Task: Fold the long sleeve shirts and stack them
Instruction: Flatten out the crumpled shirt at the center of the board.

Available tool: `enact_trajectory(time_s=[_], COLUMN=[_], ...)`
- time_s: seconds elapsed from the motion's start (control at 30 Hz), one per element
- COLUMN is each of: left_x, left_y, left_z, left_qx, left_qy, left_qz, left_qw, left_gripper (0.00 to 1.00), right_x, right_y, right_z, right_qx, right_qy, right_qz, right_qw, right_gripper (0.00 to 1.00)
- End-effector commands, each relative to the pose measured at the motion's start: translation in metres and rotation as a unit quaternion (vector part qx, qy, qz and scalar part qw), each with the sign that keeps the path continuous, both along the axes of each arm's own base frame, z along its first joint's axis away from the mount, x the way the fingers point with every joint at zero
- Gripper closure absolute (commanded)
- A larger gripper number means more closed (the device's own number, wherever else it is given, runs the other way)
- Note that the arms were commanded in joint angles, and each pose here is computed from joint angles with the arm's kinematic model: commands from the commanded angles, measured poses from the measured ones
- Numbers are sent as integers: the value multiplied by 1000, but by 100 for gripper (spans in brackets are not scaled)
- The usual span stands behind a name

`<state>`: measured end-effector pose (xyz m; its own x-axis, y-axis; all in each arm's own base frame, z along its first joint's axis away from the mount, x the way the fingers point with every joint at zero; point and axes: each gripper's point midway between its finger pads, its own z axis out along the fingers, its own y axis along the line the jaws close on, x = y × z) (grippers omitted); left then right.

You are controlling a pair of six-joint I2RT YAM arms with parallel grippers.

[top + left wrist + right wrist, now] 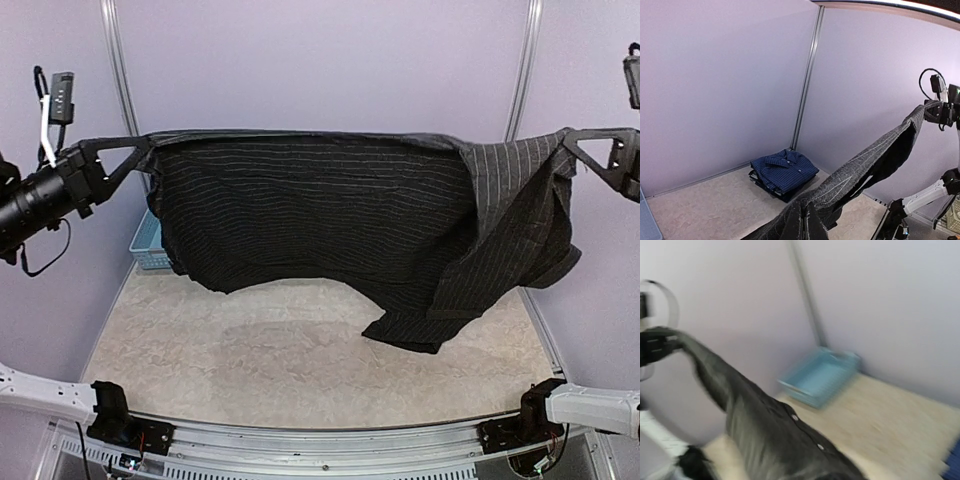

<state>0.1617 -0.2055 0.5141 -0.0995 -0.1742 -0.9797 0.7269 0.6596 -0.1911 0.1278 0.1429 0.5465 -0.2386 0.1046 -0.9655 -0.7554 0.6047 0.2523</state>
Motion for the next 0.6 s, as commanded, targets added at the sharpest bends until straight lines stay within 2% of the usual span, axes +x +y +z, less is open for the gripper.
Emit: enact_trajectory(time_s=[0.0,0.1,0.23,0.4,0.5,0.57], left_x=[-23,-26,-16,19,56,94], left_y=[20,31,29,-2,-26,-37], left_z=[8,10,7,-15,-43,-73], left_qx=[-45,-55,-43,18,65,89], left_qy=[-2,-6,-3,12,34,71], left_qz=[-30,-24,2,52,87,100], left_qw=[999,998,999,998,994,988], left_gripper=[100,100,100,100,100,100], right_x=[-60,-69,-52,21,72,111], right_y=[2,5,5,-2,7,13], right_z=[18,22,16,-25,-72,-111], right_qx=[37,50,45,10,-12,-32], right_qy=[-17,-16,-7,48,97,132], right_qz=[73,97,74,-29,-52,-70], right_qw=[996,994,996,998,994,988], right_gripper=[100,100,100,100,100,100])
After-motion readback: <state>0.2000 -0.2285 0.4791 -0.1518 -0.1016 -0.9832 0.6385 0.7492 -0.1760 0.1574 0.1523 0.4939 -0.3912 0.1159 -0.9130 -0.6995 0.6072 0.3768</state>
